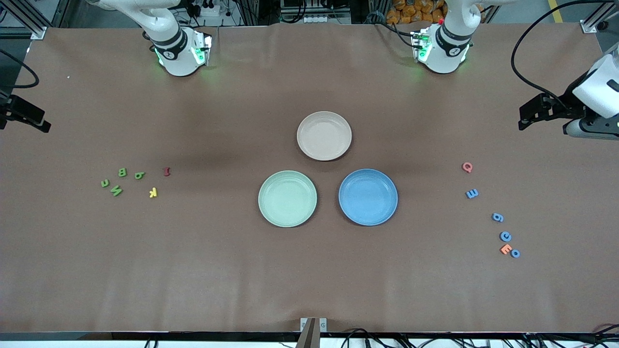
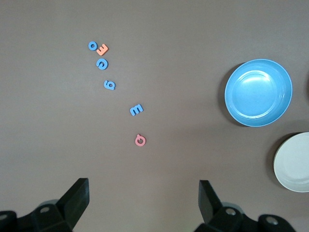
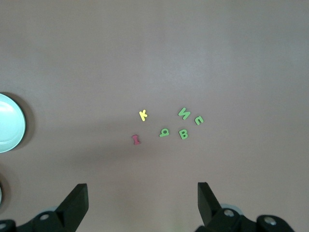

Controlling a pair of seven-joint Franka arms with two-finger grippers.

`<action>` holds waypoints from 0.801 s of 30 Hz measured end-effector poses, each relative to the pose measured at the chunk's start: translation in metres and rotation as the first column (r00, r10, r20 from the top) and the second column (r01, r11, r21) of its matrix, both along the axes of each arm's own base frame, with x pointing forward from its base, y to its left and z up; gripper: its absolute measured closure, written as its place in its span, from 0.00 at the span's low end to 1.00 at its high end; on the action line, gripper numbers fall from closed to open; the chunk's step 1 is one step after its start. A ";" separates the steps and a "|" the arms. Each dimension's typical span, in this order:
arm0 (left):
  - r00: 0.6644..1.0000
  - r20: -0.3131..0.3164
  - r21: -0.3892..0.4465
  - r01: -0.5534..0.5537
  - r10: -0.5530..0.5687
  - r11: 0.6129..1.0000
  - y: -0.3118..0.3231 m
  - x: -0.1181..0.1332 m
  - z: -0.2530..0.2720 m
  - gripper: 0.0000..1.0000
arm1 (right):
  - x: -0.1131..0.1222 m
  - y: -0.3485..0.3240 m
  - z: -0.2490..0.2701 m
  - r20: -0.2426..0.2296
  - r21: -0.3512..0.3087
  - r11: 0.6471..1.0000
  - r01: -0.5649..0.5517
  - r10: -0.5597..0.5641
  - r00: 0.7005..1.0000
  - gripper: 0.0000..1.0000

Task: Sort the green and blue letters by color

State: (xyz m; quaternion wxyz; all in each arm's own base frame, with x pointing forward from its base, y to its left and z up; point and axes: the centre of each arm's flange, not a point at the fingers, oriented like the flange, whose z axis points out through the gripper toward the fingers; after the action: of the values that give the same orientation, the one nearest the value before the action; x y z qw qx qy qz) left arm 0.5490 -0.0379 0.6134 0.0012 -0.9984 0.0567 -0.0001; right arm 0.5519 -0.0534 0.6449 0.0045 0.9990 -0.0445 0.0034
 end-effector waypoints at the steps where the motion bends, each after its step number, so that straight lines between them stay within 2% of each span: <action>1: 1.000 0.000 0.000 0.000 0.000 1.000 0.000 0.000 0.000 0.00 | 0.000 0.001 -0.001 -0.001 0.000 1.000 -0.001 0.001 1.000 0.00; 14: 1.000 -0.027 0.003 0.005 -0.005 1.000 -0.002 0.005 -0.012 0.00 | 0.002 0.001 -0.003 -0.005 0.000 1.000 -0.001 0.001 1.000 0.00; 24: 0.995 -0.103 0.009 0.005 -0.004 1.000 -0.003 0.013 -0.056 0.00 | 0.002 0.001 -0.003 -0.006 0.000 1.000 -0.002 0.002 1.000 0.00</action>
State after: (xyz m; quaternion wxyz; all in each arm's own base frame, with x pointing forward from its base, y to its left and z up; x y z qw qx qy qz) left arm 0.5617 -0.0406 0.5569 0.0031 -0.9969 0.0591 0.0515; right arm 0.5536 -0.0523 0.6418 0.0046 0.9990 -0.0436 0.0007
